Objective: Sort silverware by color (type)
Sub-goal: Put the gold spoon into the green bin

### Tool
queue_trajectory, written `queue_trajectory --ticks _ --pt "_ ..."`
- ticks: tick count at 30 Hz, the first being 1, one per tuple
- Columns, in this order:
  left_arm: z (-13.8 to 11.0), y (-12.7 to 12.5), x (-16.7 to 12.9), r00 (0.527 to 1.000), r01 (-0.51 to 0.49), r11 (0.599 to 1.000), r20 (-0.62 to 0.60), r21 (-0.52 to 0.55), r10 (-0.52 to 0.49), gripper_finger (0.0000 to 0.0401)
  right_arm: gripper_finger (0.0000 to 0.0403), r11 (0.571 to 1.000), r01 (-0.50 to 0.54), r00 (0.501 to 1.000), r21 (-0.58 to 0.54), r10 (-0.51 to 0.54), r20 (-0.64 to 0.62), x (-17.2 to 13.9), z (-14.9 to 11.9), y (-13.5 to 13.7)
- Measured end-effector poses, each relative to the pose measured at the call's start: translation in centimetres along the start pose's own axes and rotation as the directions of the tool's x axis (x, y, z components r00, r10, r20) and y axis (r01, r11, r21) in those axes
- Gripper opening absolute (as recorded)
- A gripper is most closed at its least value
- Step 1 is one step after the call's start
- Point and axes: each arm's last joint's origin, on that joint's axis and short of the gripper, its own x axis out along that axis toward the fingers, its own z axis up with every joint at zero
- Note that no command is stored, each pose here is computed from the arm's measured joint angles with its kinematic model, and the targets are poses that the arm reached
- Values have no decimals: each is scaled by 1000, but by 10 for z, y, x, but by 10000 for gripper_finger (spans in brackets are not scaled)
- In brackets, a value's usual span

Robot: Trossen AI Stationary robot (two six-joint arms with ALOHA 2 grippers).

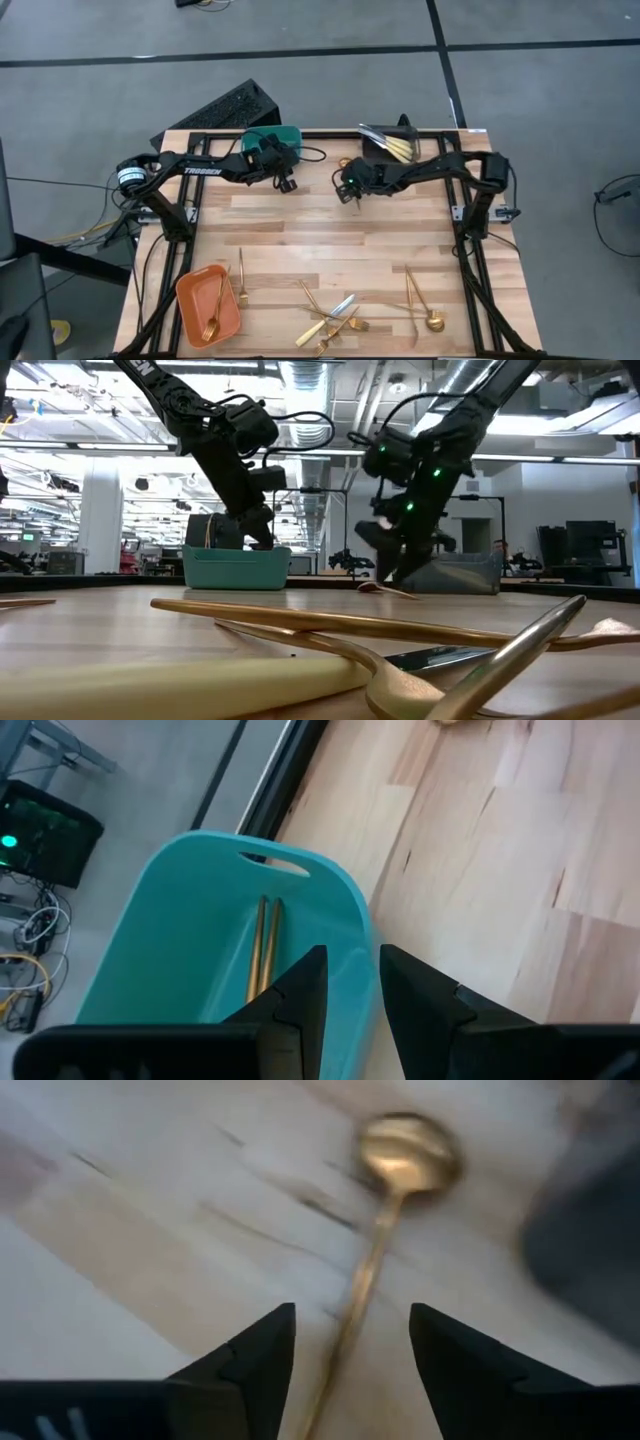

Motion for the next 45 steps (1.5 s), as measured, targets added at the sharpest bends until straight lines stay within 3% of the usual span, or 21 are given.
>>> queue_trajectory --ticks 11,20,26,31,35,37,41,45 --pt "2 3 1 1000 -12 1000 18 -13 12 88 173 999 -9 997 -45 5 -77 21 0 -12" --pt "7 3 0 997 9 999 81 -54 -5 88 38 974 -77 991 -212 52 -122 8 -6 -4" --pt "23 -2 -4 927 265 960 299 -88 -228 88 38 952 -143 989 -272 125 -81 -27 3 -1" --pt "30 0 -6 902 285 949 373 -131 -219 88 51 900 -82 988 -427 130 84 -64 12 7" --pt "34 0 -7 890 252 967 405 -50 -210 88 50 838 -47 979 -543 146 142 -77 11 15" --pt "37 -3 -10 862 259 965 444 32 -246 88 49 823 -42 980 -567 145 138 -76 10 15" --pt "47 -21 -21 786 245 939 517 243 -339 88 49 831 -42 980 -555 144 141 -73 11 15" --pt "54 -45 -28 756 102 899 554 425 -348 92 49 850 -78 971 -522 184 155 -73 15 16"
